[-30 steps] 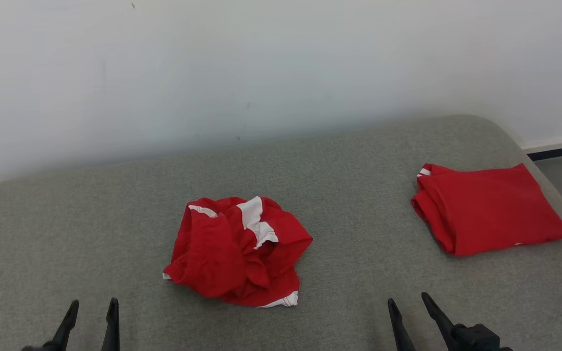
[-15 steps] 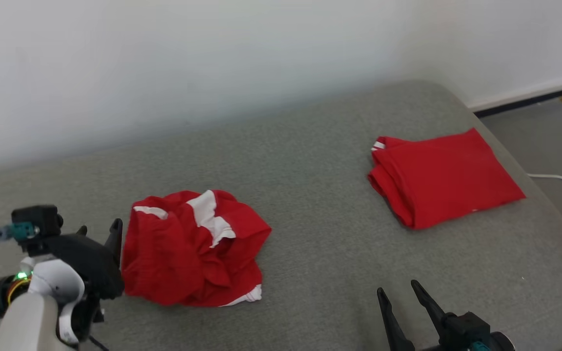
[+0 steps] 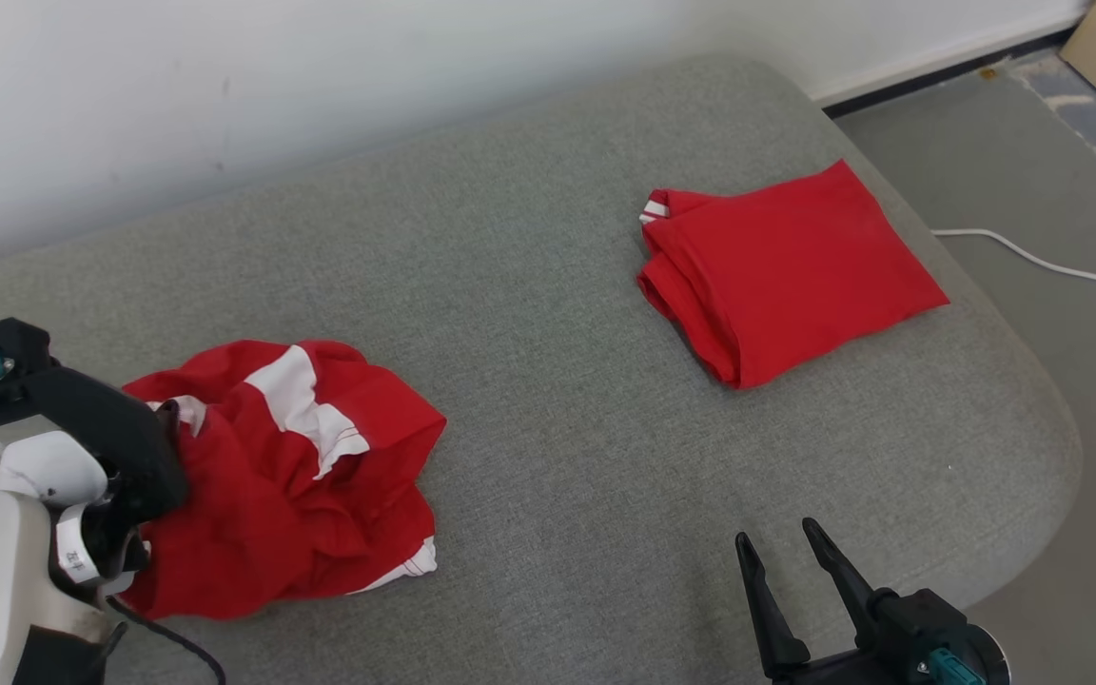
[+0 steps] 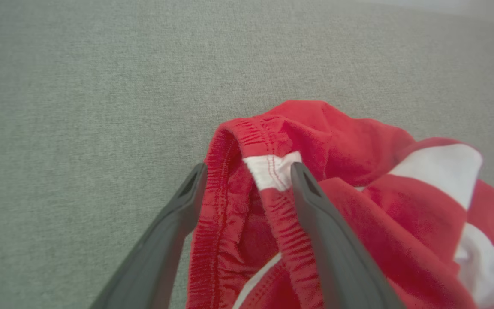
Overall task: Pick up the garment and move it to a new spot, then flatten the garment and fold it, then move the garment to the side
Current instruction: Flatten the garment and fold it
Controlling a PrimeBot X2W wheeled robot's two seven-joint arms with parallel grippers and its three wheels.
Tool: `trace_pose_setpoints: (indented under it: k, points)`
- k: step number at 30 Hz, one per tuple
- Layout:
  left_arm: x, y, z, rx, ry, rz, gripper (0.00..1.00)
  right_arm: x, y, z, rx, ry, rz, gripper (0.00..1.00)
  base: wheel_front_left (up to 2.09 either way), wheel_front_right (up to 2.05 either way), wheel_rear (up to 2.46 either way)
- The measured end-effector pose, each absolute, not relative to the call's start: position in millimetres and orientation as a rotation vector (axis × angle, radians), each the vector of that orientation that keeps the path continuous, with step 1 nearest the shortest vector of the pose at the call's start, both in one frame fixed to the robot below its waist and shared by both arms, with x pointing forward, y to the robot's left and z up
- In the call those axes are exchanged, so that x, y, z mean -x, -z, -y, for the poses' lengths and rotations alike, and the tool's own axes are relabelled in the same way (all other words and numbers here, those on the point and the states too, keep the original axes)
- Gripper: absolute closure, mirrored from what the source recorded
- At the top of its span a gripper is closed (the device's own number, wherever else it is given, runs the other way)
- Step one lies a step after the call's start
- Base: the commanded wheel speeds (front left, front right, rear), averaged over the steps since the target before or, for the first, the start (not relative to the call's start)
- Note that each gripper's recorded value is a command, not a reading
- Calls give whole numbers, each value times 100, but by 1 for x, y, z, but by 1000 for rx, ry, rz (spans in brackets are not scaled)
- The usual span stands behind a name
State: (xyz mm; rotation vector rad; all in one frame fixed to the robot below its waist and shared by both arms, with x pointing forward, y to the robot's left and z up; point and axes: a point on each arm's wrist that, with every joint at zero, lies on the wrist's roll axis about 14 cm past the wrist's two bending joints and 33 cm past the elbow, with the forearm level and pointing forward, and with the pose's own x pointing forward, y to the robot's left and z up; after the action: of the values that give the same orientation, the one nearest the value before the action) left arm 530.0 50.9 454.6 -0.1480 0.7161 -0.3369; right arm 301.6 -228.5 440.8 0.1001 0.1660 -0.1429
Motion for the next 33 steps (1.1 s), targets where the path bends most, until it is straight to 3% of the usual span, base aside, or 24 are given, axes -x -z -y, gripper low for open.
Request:
trace_pose_setpoints:
  k: [5,6,7,8,16,21,33]
  points:
    - [-524,-440,-38,134,369,-788,0,-304,-435,227,-111,143,-183,0,0,0,0]
    - [-523,-440,-36,133,374,-791,10,-306,-436,226,-112,137,-180,0,0,0,0]
    - [-522,-442,-36,131,381,-783,78,-308,-437,224,-111,130,-177,0,0,0,0]
    - [-521,-446,-34,134,387,-771,100,-309,-437,222,-111,123,-175,0,0,0,0]
    - [-527,-505,-5,185,508,-502,100,-313,-441,216,-116,97,-155,0,0,0,0]
    - [-529,-594,37,295,637,-185,100,-312,-443,213,-123,90,-145,0,0,0,0]
    - [-460,-748,97,592,934,248,100,-307,-453,209,-131,77,-108,0,0,0,0]
